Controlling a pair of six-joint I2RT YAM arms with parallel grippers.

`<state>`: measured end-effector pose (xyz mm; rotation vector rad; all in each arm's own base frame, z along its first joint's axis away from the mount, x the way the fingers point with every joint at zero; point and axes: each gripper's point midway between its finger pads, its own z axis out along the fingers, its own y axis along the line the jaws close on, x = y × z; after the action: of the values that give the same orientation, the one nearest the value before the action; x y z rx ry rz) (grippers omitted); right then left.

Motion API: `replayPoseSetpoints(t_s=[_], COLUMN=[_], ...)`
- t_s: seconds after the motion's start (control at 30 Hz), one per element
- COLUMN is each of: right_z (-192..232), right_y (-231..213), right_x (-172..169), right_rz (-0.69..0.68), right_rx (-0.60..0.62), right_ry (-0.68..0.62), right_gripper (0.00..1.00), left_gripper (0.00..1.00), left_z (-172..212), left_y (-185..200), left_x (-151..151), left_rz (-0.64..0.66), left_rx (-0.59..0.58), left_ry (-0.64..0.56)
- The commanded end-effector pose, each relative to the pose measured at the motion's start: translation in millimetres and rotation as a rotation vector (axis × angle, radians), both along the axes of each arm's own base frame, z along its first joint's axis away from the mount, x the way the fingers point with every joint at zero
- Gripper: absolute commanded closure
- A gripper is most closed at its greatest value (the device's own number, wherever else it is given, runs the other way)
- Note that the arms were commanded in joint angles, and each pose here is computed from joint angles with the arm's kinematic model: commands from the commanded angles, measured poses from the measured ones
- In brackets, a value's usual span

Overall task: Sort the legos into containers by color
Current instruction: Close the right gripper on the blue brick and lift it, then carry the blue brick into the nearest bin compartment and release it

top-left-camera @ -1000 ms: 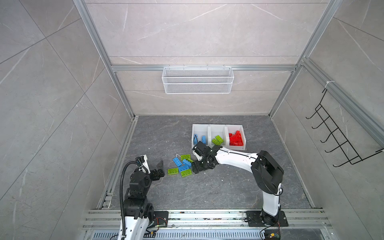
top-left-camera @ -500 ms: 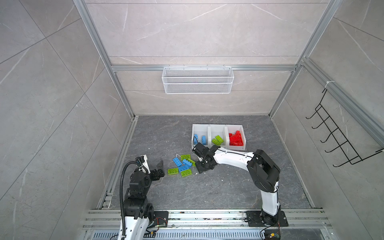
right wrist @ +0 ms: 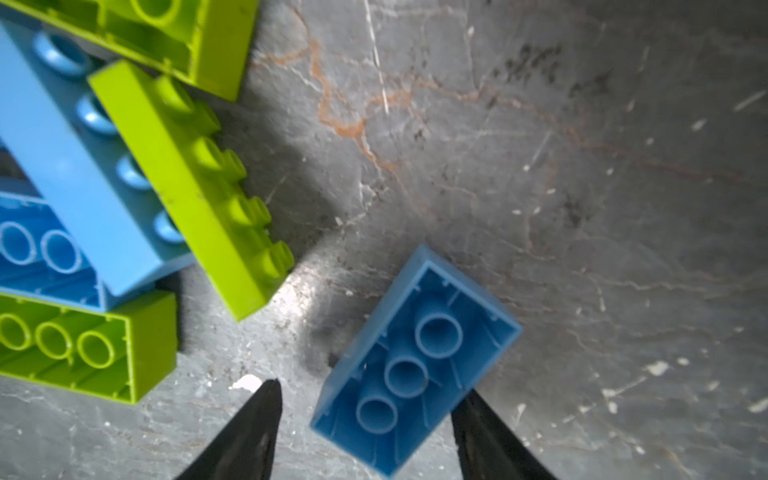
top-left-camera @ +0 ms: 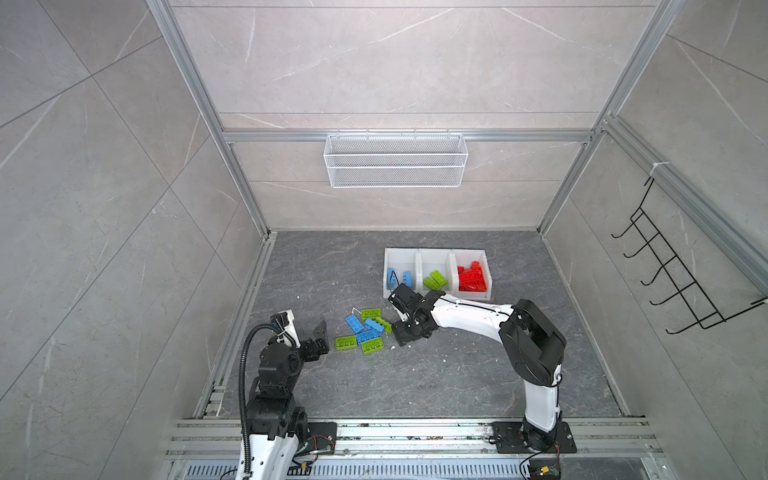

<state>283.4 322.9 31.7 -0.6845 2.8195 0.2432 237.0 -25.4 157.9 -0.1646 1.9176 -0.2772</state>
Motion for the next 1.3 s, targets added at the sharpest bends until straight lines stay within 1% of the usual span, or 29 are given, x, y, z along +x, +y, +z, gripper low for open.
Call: replayPoseSetpoints(t_s=[0.0,0.17,0.3,0.47,0.6,0.7,0.8,0.93,1.1,1.27], right_z=[-1.3,-6.7,-7.1,3.3,21.3,44.9,68.4,93.2,114.4,116.3], right_y=[6.0,-0.6,-8.7,-17.4,-17.3,-12.7,-15.5,-19.8,-19.2,-11.4], right_x=[6.5,7.8,6.7,6.6,6.4,6.5,12.0,34.8,82.1,123.0], right_rz=[0.004,-0.004,-0.01,-0.018,-0.02,-0.023,-0.002,-0.006,-0.052,-0.063], right_rx=[-0.002,-0.037,-0.064,-0.074,-0.019,0.096,0.146,0.213,0.315,0.334], right_ry=[-0.001,0.003,-0.003,-0.032,-0.061,-0.049,-0.085,-0.117,-0.168,-0.213], right_gripper=[0.37,0.46,0.51,0.59,0.65,0.69,0.7,0.69,0.69,0.7], left_gripper=[0.0,0.0,0.0,0.0,0.0,0.0,0.0,0.0,0.0,0.0], left_z=[5.1,5.2,5.6,5.8,5.2,5.3,6.0,5.7,5.6,5.7], left_y=[-0.1,0.5,0.7,0.1,0.2,0.1,0.0,-0.1,-0.4,-1.0], left_x=[-0.3,-1.0,-1.1,-1.3,-1.3,-1.5,-1.7,-1.7,-2.1,-2.0], left_rz=[0.003,0.006,0.007,0.005,0.004,0.003,0.003,0.002,0.0,-0.004], left_rx=[-0.012,-0.011,-0.012,-0.014,-0.013,-0.012,-0.012,-0.011,-0.012,-0.012], left_ry=[-0.016,-0.02,-0.021,-0.022,-0.021,-0.022,-0.026,-0.025,-0.026,-0.026])
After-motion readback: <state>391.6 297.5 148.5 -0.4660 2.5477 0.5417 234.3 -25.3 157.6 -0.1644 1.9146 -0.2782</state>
